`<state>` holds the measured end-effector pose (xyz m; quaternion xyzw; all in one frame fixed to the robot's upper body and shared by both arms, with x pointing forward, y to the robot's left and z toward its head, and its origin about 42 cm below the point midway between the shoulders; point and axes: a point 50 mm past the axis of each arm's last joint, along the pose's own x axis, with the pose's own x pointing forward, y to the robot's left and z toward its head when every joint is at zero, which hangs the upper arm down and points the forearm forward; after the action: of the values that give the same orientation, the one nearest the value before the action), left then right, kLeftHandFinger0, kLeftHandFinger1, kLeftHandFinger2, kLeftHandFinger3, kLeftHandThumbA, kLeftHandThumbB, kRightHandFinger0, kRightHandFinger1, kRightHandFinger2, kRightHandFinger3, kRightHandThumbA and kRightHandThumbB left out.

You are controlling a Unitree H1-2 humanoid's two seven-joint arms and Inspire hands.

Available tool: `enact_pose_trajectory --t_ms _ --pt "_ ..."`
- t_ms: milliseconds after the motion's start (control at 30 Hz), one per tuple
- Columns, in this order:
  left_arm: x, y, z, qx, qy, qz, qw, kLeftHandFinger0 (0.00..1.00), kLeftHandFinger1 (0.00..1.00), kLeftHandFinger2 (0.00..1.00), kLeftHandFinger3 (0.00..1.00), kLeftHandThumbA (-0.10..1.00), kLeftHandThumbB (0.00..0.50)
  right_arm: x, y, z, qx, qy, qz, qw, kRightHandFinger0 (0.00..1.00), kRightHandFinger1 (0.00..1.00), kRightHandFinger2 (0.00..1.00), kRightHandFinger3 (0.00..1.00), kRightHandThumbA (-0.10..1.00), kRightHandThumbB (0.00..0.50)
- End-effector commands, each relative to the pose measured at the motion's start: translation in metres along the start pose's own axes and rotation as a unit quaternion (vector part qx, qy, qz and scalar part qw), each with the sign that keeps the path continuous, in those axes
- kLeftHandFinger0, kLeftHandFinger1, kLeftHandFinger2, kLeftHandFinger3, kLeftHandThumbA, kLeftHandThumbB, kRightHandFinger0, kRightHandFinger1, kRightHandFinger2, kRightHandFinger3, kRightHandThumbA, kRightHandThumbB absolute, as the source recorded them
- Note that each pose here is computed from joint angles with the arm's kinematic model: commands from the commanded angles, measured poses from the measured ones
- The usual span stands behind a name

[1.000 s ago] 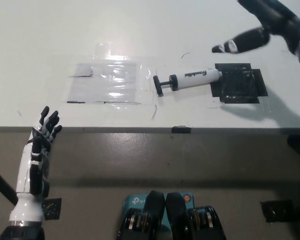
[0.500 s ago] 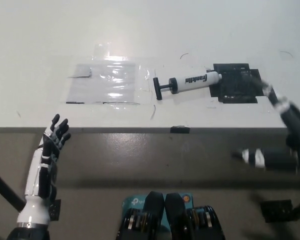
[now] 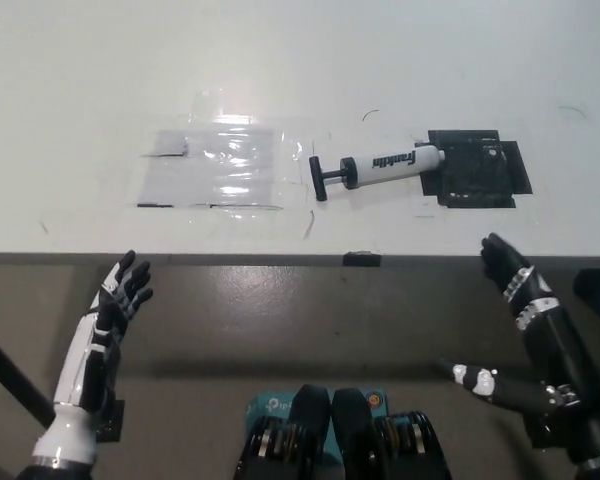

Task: The robot uses right hand to pick up a small white air pumper and uses its left hand to compress it, and then puts it on the desk

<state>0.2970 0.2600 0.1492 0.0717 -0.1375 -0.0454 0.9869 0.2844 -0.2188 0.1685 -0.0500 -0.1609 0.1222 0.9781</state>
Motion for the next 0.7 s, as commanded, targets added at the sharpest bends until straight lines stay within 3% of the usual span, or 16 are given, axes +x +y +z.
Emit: enact_pose_trajectory --t_ms 0,200,300,400,567,667 --pt "0.007 0.003 0.007 0.019 -0.041 -0.020 0.999 1.00 1.00 1.00 1.00 1.00 0.255 0.012 0.005 -0.007 0.003 -0.034 -0.028 0.999 1.00 1.00 1.00 1.00 1.00 0.170" --pt "-0.015 0.009 -0.011 0.026 -0.013 -0.027 0.999 1.00 1.00 1.00 1.00 1.00 0.231 0.002 0.017 -0.032 0.006 -0.006 -0.019 1.000 1.00 1.00 1.00 1.00 1.00 0.207" --pt "-0.020 0.014 -0.019 0.037 -0.013 -0.021 0.999 1.00 1.00 1.00 1.00 1.00 0.223 -0.008 0.022 -0.039 -0.017 0.008 0.000 1.000 1.00 1.00 1.00 1.00 1.00 0.198" --pt "-0.021 0.017 -0.018 0.037 -0.010 -0.017 0.999 1.00 1.00 1.00 1.00 1.00 0.244 -0.008 0.025 -0.041 -0.039 0.005 0.006 0.999 1.00 1.00 1.00 1.00 1.00 0.243" --pt "-0.024 0.019 -0.018 0.037 -0.004 -0.015 0.999 1.00 1.00 1.00 1.00 1.00 0.243 -0.009 0.030 -0.044 -0.034 0.002 0.008 0.999 1.00 1.00 1.00 1.00 1.00 0.253" --pt "-0.026 0.019 -0.018 0.039 -0.006 -0.016 0.999 1.00 1.00 1.00 1.00 1.00 0.226 -0.012 0.033 -0.041 -0.019 0.003 0.012 1.000 1.00 1.00 1.00 1.00 1.00 0.232"
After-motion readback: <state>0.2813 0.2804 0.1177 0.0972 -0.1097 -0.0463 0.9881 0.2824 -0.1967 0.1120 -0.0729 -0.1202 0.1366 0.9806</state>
